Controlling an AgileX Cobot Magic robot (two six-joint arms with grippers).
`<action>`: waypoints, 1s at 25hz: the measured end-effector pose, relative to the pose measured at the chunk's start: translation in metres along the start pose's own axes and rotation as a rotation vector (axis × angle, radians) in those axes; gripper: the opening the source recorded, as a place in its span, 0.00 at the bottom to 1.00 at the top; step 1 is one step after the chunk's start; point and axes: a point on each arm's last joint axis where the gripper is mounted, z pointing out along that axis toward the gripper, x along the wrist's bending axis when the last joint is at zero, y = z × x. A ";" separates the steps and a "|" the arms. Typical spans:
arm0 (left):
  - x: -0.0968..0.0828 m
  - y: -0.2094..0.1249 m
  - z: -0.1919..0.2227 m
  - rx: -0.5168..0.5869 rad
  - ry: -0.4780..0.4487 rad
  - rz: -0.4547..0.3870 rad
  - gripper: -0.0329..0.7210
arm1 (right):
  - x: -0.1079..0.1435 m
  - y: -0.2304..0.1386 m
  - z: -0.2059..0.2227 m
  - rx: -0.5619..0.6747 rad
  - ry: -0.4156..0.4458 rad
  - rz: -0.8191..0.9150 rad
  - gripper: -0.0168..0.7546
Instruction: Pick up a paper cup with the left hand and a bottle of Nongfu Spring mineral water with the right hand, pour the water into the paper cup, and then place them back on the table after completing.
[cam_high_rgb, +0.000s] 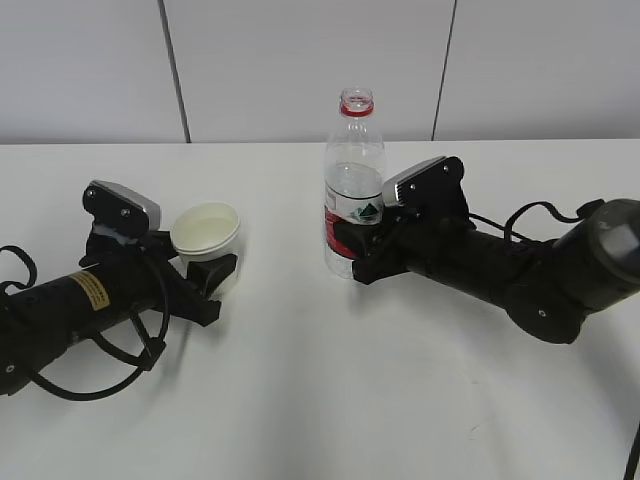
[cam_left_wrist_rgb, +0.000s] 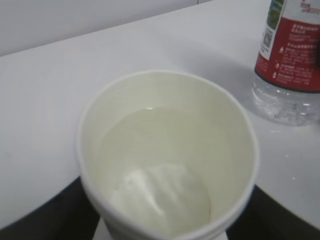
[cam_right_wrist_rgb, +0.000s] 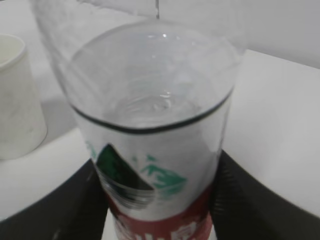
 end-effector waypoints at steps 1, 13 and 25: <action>0.000 0.000 0.000 0.001 0.000 0.000 0.63 | 0.000 -0.002 0.001 0.001 0.002 0.002 0.56; 0.000 -0.001 0.000 0.008 0.002 0.000 0.70 | 0.002 -0.007 0.003 -0.051 0.014 0.011 0.76; -0.009 0.001 -0.035 0.040 0.029 -0.028 0.81 | 0.006 -0.012 -0.025 0.007 -0.044 0.035 0.88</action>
